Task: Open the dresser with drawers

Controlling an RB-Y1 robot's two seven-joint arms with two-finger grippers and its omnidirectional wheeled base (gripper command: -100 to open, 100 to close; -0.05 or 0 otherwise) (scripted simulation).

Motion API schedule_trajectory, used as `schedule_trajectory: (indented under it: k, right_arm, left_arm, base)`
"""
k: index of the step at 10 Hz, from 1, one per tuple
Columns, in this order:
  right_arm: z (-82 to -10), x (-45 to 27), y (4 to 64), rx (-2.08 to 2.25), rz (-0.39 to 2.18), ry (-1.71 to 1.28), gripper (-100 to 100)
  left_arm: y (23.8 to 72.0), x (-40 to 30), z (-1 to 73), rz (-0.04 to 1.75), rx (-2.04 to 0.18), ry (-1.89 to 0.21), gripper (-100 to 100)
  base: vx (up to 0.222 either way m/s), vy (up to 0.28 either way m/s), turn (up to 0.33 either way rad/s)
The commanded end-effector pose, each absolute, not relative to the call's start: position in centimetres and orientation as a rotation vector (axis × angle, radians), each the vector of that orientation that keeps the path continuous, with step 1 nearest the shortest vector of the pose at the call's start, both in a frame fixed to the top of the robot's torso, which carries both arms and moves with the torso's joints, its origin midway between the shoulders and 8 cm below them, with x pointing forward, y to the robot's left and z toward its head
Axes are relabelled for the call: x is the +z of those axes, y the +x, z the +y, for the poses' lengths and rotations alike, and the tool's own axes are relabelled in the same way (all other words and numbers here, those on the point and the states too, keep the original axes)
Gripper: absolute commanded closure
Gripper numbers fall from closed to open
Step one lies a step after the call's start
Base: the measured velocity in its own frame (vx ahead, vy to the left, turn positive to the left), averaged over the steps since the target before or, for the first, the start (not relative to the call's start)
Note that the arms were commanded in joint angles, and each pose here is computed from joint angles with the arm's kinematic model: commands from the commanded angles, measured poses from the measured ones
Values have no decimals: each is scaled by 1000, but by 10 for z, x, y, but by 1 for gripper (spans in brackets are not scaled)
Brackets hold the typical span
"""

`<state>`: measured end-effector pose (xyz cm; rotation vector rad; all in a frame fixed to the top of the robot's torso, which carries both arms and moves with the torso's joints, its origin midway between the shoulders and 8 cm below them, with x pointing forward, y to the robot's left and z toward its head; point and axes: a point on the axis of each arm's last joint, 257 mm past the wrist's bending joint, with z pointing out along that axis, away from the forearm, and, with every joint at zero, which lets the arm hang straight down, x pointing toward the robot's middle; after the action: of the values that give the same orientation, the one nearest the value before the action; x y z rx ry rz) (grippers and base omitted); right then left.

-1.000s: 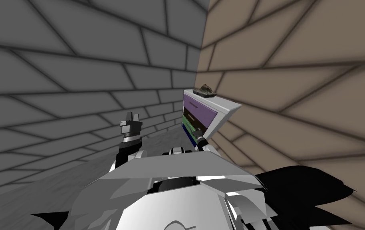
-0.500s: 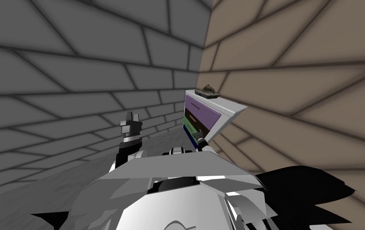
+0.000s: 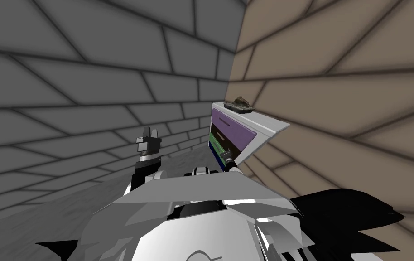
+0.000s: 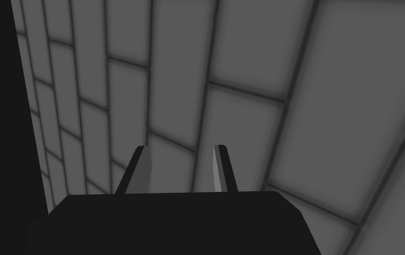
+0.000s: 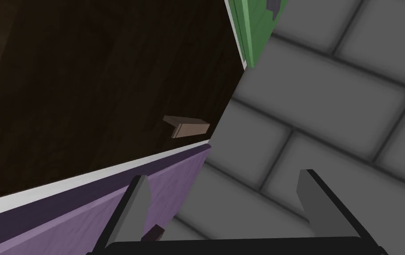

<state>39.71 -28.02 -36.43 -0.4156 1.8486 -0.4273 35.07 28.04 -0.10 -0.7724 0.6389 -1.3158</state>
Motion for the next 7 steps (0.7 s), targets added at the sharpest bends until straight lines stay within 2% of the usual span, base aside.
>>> schedule_trajectory:
  k: [1, 7]
  right_arm:
    - [-295, -373, 393, -535, 1837, -500, -100]
    - [-327, -386, 383, -781, 1771, -706, -100]
  left_arm:
    - [351, -1, 280, 639, -1316, -772, 0]
    - [351, -1, 280, 639, -1316, -772, 0]
  base:
    - [59, 15, 33]
    - [64, 12, 39]
